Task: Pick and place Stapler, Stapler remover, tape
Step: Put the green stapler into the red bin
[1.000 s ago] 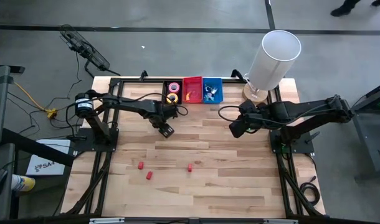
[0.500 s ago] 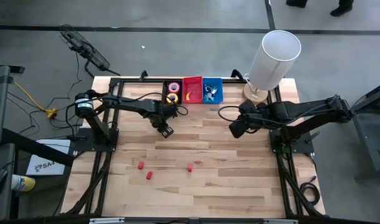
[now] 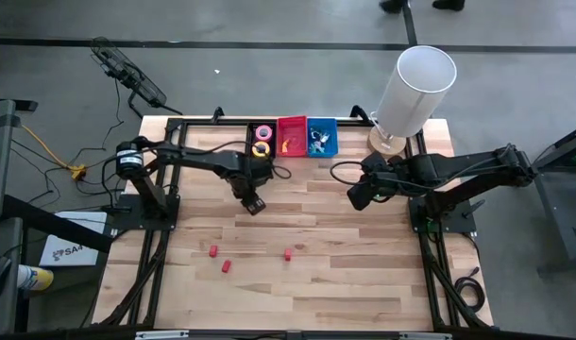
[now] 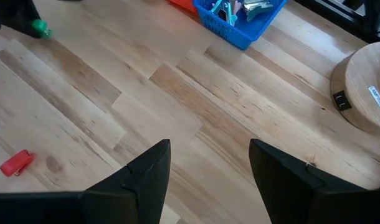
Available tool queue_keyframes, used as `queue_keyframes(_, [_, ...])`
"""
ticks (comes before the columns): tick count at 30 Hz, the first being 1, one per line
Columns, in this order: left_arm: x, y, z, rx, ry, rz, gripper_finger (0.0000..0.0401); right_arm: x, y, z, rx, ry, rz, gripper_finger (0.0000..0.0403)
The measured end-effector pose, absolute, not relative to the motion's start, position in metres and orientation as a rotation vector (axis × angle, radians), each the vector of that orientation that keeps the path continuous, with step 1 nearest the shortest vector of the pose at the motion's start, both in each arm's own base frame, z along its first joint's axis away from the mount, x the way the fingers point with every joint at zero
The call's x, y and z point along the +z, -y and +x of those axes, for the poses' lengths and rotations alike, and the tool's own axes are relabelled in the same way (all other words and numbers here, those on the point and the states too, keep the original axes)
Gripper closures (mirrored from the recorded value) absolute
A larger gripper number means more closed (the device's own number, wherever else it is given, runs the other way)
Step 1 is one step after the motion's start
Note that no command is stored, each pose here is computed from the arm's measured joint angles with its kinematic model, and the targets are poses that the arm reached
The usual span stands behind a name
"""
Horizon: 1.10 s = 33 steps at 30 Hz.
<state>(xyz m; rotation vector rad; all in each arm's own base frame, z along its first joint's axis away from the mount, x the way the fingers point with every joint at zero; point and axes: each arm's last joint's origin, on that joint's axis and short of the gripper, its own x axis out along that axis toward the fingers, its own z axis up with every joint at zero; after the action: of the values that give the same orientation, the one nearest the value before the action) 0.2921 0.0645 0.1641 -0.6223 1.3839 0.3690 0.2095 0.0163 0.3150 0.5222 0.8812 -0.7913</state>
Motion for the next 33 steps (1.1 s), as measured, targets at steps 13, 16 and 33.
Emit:
queue_keyframes(13, [0.224,-0.074,0.326,0.320,-1.207,-0.539,0.0324,0.315,-0.016,0.210,-0.789,-0.878,0.524,0.0194])
queue_keyframes(16, [0.244,-0.078,0.334,0.362,-1.132,-0.480,0.0323,0.315,-0.016,0.210,-0.787,-0.873,0.527,0.0194])
queue_keyframes(33, [0.281,-0.130,0.340,0.568,-0.858,-0.543,0.0323,0.316,-0.016,0.211,-0.791,-0.862,0.524,0.0194])
